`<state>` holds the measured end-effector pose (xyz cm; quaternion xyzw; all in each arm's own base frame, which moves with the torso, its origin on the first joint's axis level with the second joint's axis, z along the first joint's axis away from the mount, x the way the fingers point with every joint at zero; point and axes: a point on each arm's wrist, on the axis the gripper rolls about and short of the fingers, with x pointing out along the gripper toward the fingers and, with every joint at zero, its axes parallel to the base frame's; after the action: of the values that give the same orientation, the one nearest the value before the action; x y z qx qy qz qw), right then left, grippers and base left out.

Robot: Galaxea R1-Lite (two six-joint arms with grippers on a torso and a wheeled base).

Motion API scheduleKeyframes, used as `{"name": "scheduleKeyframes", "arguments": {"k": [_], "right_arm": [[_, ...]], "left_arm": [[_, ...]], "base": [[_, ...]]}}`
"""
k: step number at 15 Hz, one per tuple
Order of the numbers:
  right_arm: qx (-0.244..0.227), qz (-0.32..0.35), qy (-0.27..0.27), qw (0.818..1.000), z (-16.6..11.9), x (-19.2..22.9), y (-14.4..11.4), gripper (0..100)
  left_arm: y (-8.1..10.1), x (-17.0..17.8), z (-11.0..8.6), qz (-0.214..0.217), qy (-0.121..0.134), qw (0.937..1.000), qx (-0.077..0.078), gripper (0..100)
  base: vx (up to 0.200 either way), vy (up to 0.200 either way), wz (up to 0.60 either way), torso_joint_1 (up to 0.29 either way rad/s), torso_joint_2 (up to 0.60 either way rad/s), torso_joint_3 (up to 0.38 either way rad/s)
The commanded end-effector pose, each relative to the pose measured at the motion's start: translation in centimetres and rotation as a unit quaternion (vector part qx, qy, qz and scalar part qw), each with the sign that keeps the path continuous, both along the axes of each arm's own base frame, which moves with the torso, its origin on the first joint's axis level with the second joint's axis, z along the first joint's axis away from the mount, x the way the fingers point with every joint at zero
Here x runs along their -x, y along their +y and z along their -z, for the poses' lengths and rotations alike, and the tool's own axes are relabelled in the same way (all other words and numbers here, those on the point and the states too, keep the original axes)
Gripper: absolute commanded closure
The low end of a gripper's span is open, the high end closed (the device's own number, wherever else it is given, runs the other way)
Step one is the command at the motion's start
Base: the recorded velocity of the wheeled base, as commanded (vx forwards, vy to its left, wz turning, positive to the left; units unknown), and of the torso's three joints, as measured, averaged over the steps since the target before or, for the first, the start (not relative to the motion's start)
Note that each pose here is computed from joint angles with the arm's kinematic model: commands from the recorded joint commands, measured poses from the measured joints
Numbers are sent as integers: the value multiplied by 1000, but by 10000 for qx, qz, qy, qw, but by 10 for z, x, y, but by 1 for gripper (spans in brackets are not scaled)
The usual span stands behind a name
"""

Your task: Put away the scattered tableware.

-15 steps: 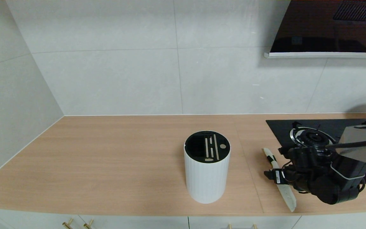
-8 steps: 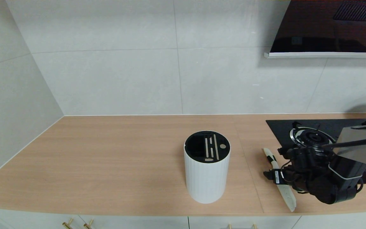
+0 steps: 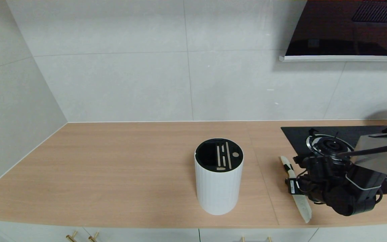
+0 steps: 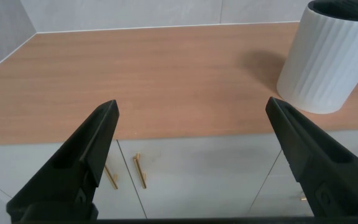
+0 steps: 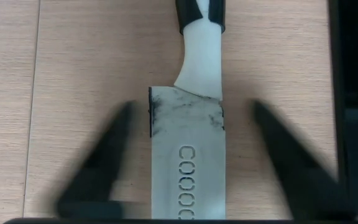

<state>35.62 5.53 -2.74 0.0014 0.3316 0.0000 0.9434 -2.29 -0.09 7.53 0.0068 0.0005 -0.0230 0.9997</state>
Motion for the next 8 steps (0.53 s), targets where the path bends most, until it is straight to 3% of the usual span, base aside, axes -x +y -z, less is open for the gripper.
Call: {"name": "scheduleKeyframes", "arguments": {"k": [1,8], "right_arm": [[1,-7,17,10000,2,0,0,100],[-48,25,-165,9998,-9,-1,0,100]], "left_arm": [[0,0,0,-7,1,10000,-1,0],[0,0,0,0,1,10000,-1,0]], "base": [[0,0,0,0,0,0],[0,0,0,0,0,0]]}}
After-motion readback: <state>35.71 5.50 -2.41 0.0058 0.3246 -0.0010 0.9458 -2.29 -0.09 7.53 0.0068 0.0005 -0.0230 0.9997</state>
